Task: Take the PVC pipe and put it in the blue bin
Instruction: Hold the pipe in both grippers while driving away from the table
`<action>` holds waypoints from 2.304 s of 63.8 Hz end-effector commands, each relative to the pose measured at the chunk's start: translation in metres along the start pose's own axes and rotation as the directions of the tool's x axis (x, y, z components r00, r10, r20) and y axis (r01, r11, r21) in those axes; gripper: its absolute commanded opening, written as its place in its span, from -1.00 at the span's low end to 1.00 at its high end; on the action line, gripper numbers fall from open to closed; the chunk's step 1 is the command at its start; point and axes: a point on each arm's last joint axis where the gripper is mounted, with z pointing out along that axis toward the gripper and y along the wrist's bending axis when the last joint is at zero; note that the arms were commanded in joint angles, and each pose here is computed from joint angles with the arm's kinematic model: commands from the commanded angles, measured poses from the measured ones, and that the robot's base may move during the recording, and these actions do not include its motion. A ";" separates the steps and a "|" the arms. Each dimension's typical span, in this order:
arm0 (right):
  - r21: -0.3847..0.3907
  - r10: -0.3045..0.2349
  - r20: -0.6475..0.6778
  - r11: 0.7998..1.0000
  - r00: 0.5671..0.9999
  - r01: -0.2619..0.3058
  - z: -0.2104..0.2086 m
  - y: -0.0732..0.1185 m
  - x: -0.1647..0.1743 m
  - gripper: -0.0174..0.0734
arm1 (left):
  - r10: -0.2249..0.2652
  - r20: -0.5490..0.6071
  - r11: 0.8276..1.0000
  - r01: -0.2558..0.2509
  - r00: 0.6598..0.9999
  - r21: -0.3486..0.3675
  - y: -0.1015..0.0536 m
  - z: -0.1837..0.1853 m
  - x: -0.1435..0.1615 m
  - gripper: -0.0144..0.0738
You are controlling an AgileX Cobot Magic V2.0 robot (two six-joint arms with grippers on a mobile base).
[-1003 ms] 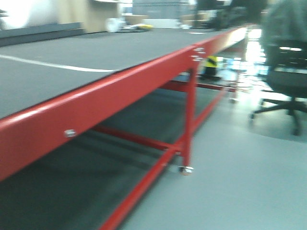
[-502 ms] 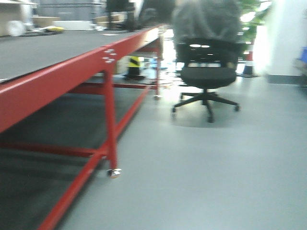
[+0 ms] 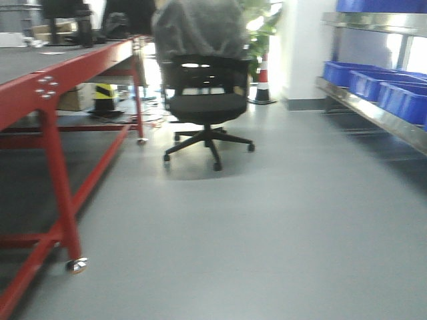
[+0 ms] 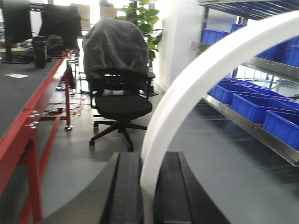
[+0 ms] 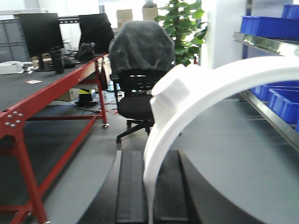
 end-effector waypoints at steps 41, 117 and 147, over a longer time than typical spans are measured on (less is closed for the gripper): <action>0.000 -0.020 0.021 1.000 1.000 0.020 -0.001 0.000 -0.001 -0.99 | -0.017 0.038 1.000 0.017 0.999 0.013 -0.001 -0.002 -0.005 -0.92; 0.000 -0.020 0.021 1.000 1.000 0.020 -0.001 0.000 -0.001 -0.99 | -0.017 0.038 1.000 0.017 0.999 0.013 -0.001 -0.002 -0.005 -0.92; 0.000 -0.020 0.021 1.000 1.000 0.020 -0.001 0.000 -0.001 -0.99 | -0.017 0.038 1.000 0.017 0.999 0.013 -0.001 -0.002 -0.005 -0.92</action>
